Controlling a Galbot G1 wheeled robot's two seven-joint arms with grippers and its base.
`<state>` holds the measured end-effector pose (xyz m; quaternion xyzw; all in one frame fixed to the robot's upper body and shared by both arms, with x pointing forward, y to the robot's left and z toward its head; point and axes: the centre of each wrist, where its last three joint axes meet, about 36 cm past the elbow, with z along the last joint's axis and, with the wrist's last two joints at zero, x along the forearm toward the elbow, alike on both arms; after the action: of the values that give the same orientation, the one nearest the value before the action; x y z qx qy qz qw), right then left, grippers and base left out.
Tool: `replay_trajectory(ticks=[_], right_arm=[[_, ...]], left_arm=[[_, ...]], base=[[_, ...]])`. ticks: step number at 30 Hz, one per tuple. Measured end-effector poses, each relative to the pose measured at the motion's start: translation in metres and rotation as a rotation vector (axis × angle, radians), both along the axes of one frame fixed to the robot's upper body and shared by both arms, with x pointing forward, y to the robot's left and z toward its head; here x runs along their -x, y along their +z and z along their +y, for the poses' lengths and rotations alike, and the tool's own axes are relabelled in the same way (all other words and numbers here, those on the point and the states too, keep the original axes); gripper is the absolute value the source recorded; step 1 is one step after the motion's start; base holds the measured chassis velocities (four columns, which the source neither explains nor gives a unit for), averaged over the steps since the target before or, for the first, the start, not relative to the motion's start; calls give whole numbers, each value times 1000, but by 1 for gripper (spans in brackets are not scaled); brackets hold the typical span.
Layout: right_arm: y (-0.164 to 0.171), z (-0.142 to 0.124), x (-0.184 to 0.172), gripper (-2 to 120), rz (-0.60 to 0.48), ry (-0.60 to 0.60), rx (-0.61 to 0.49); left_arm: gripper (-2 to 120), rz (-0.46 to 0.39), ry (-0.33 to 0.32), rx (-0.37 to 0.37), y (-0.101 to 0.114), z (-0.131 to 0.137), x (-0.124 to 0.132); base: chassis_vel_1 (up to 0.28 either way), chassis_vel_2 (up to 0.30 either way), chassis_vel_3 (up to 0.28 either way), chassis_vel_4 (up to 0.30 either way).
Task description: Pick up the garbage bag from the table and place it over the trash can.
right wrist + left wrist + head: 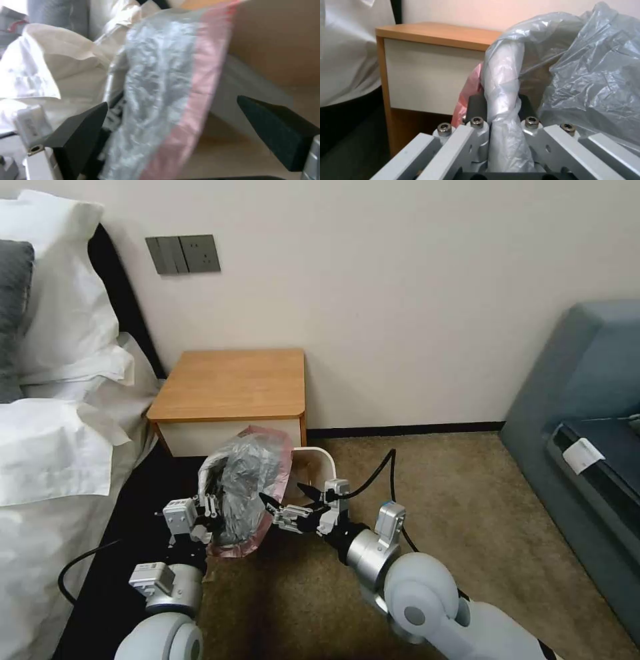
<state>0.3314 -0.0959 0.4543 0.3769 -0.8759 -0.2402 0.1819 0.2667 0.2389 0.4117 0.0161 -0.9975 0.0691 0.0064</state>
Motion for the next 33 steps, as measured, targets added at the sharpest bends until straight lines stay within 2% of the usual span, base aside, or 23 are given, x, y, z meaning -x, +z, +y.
replay_trajectory(ticks=[4,6,7,10,12,19,22,24,25,32,33], right_arm=[[-2,13,-3,99,0,26,-23],[-5,20,-6,92,1,36,-31],[-5,20,-6,92,1,36,-31],[-6,24,-10,78,-3,41,-35],[-6,25,-10,76,-4,42,-34],[-7,22,-8,45,-6,42,-24],[-7,21,-8,40,-7,40,-25],[-7,22,-8,26,-8,38,-28],[-7,22,-8,26,-8,38,-28],[-7,26,-6,0,-12,37,-25],[-7,27,-5,0,-13,33,-16]], left_arm=[[7,1,-4,-3,0,-1,1],[7,5,-7,-6,0,-2,3],[7,5,-7,-6,0,-2,3],[7,8,-9,-10,-1,-2,4],[7,8,-9,-11,-1,-2,4],[7,0,-8,-8,0,-3,2],[7,0,-8,-8,0,-3,1],[7,0,-9,-7,0,-3,1],[7,0,-9,-7,0,-3,1],[7,1,-9,-9,0,-3,2],[7,1,-9,-9,0,-3,2]], base=[[0,0,0,0],[0,0,0,0],[0,0,0,0],[0,0,0,0],[0,0,0,0],[0,0,0,0],[0,0,0,0],[0,0,0,0],[0,0,0,0],[0,0,0,0],[0,0,0,0]])
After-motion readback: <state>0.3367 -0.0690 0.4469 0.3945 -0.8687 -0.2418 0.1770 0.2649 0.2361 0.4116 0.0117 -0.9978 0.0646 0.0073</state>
